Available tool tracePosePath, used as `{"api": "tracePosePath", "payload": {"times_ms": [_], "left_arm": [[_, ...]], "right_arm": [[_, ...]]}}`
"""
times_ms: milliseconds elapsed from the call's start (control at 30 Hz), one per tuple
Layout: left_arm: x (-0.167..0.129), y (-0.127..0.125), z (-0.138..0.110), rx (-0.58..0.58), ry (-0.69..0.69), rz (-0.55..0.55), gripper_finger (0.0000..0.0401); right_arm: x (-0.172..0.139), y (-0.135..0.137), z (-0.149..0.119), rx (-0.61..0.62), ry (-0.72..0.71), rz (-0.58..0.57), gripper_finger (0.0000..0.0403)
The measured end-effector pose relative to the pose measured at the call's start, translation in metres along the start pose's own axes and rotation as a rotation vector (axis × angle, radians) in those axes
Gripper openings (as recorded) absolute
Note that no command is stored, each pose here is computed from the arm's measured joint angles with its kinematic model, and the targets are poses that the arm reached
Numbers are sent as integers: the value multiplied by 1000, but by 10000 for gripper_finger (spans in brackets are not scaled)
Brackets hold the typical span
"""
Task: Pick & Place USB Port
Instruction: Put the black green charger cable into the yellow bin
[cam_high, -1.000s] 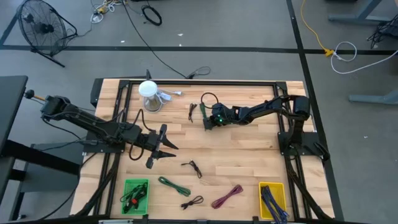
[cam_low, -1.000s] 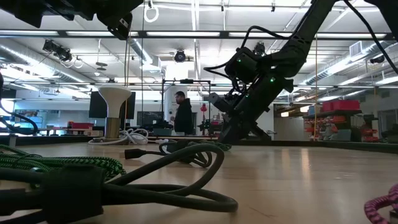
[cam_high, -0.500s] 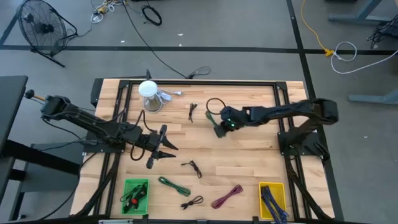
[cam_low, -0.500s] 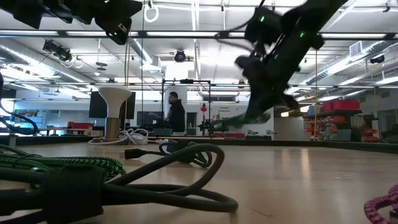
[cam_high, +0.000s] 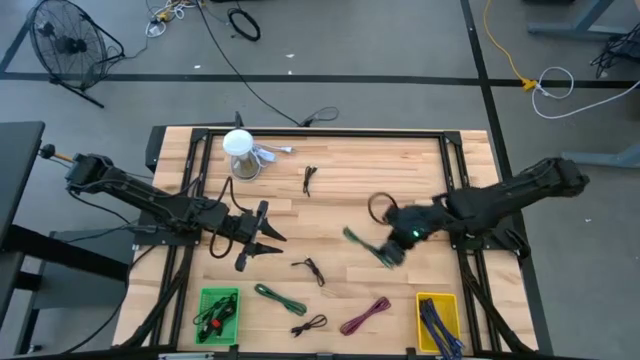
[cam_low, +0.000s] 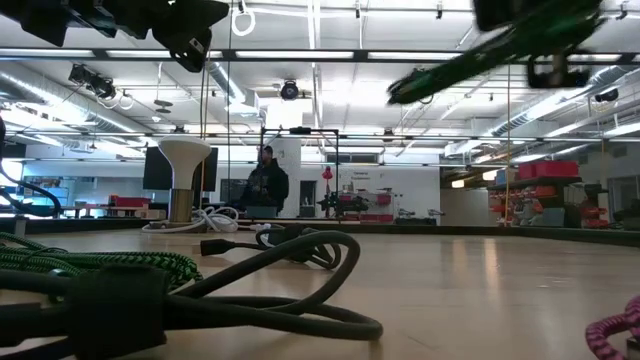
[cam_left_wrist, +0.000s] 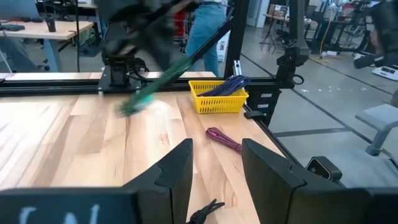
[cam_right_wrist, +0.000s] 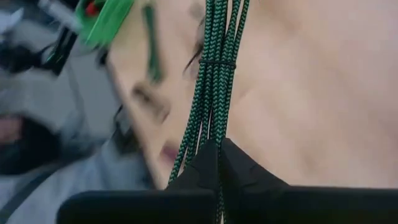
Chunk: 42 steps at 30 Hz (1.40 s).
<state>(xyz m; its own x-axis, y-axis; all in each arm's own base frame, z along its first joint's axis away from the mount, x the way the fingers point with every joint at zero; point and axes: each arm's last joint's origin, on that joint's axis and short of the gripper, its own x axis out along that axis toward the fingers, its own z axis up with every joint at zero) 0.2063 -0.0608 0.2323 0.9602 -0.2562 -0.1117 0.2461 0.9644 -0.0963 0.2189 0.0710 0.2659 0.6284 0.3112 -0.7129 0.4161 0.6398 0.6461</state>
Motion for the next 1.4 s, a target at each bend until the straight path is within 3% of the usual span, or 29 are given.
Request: {"api": "tracePosePath", "payload": {"times_ms": [233,533,700,867,933,1100,1267,1400], "left_arm": [[0,0,0,-15,1,0,142],[0,0,0,-19,3,0,142],[0,0,0,-19,3,0,142],[0,0,0,-19,3,0,142],[0,0,0,-19,3,0,142],[0,0,0,-18,3,0,142],[0,0,0,-17,3,0,142],[0,0,0,-7,3,0,142]], "right_arm": [[-1,25,-54,46,273,101,0],[-10,37,-113,278,497,30,0],[-24,44,-136,376,544,-32,0],[-59,59,-143,399,436,-104,0],[-71,66,-144,424,390,-155,0],[-85,72,-152,405,378,-438,0],[-83,93,-164,418,351,-512,0],[-67,105,-180,414,383,-655,0]]}}
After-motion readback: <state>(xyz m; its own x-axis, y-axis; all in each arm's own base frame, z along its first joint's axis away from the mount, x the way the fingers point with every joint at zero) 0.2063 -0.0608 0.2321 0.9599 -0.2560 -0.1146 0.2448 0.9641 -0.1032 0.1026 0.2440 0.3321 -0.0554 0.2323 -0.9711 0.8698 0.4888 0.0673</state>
